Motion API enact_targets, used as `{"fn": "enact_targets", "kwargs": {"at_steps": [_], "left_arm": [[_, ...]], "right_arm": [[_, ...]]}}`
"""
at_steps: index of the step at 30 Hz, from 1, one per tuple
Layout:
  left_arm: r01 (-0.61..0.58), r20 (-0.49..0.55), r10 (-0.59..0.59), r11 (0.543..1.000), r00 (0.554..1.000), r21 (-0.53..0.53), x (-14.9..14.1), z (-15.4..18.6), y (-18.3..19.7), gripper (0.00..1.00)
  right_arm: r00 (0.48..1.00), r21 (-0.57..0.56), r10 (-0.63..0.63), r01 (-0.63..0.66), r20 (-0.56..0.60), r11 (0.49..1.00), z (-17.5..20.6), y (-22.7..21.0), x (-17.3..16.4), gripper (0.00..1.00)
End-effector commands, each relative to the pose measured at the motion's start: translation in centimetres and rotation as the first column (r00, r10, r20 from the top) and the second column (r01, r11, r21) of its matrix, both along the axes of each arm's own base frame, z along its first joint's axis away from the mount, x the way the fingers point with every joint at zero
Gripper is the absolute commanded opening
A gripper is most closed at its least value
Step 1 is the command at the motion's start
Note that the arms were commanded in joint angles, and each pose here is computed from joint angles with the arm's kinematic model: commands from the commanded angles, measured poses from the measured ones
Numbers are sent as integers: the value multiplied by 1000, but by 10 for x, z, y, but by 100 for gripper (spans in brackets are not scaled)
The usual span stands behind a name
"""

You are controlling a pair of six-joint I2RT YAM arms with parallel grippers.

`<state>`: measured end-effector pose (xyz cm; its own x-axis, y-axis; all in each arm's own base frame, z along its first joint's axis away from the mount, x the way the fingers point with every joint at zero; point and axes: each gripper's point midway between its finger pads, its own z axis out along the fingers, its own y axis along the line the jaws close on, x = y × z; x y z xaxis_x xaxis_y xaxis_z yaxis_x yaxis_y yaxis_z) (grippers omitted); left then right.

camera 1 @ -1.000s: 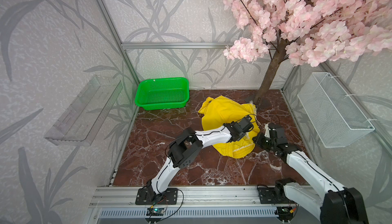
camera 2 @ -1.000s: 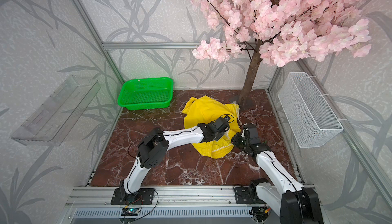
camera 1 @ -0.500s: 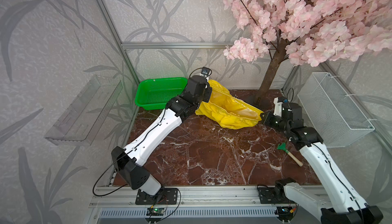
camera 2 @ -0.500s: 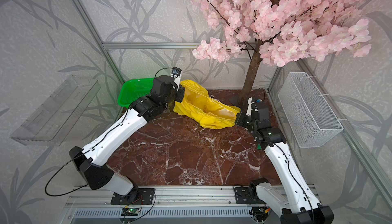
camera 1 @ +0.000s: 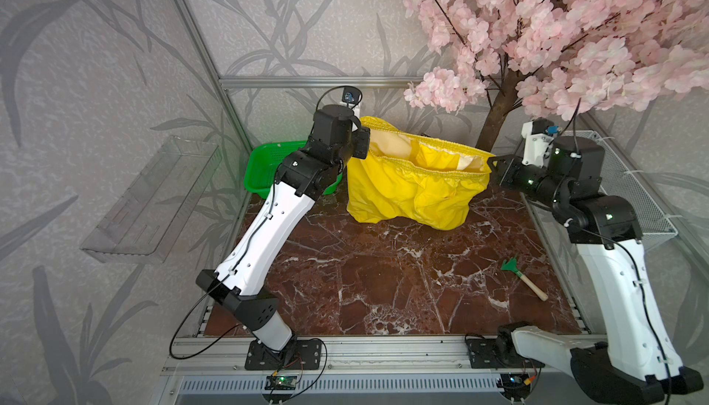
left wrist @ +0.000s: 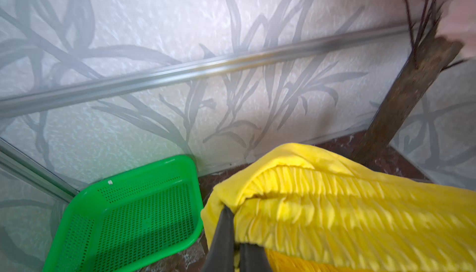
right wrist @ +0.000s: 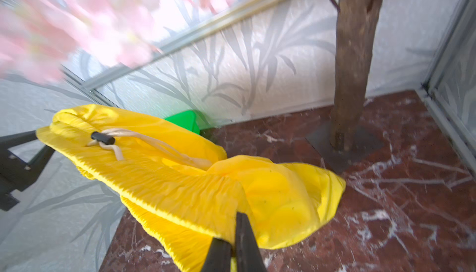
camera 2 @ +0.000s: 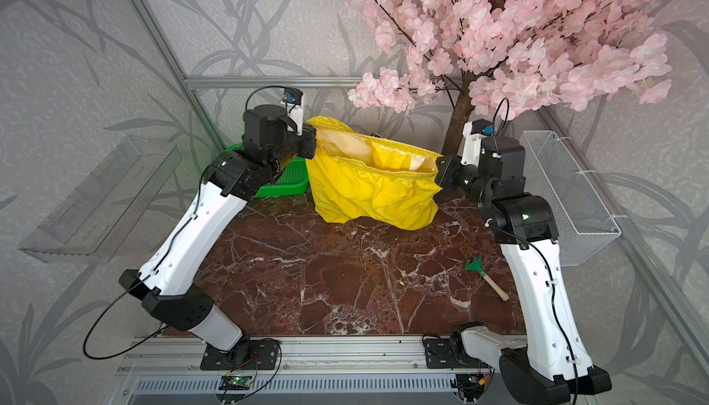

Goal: Roll up the shorts
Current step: Flatten out the shorts at the center of the board.

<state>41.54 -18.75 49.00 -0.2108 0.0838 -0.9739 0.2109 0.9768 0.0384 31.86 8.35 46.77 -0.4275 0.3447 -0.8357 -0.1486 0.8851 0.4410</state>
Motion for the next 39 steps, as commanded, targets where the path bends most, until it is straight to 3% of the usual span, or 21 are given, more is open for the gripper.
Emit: {"fn": "enact_targets", "kwargs": {"at_steps": [1,9,12,17,20,23,28,30,33,36,39], "left_arm": [[-220,96,224,974,970,-49,-16,52,69,0],[-191,119,200,978,973,-82,-48,75,81,0],[-213,67,215,976,974,-39,-23,52,78,0],[-266,-52,264,963,963,-44,55,-6,84,0],[-268,-37,266,959,963,-96,88,-4,87,0],[-211,52,225,958,973,-194,99,22,83,0],[-92,182,151,950,972,-297,80,71,74,0],[-64,204,132,950,970,-306,67,78,74,0],[3,270,87,949,959,-315,38,71,74,0],[52,344,83,929,935,-366,7,35,81,0],[9,215,72,936,974,-352,8,-40,80,0]], "right_arm": [[997,-75,-83,83,-4,994,18,-23,-10,0],[994,-1,47,-47,102,999,70,-2,-35,0],[999,-23,23,-22,48,999,56,-3,-8,0],[998,-75,-59,59,-6,995,30,-8,62,0],[996,-78,-84,87,34,993,41,-9,88,0],[986,-78,-126,134,107,988,66,-15,98,0],[950,-28,-153,167,272,986,125,-25,61,0],[928,-13,-148,162,341,987,147,-29,31,0],[904,16,-107,110,414,994,151,-25,-5,0],[900,44,-14,-6,436,999,116,-10,-35,0],[939,87,85,-120,332,989,40,8,-51,0]]}}
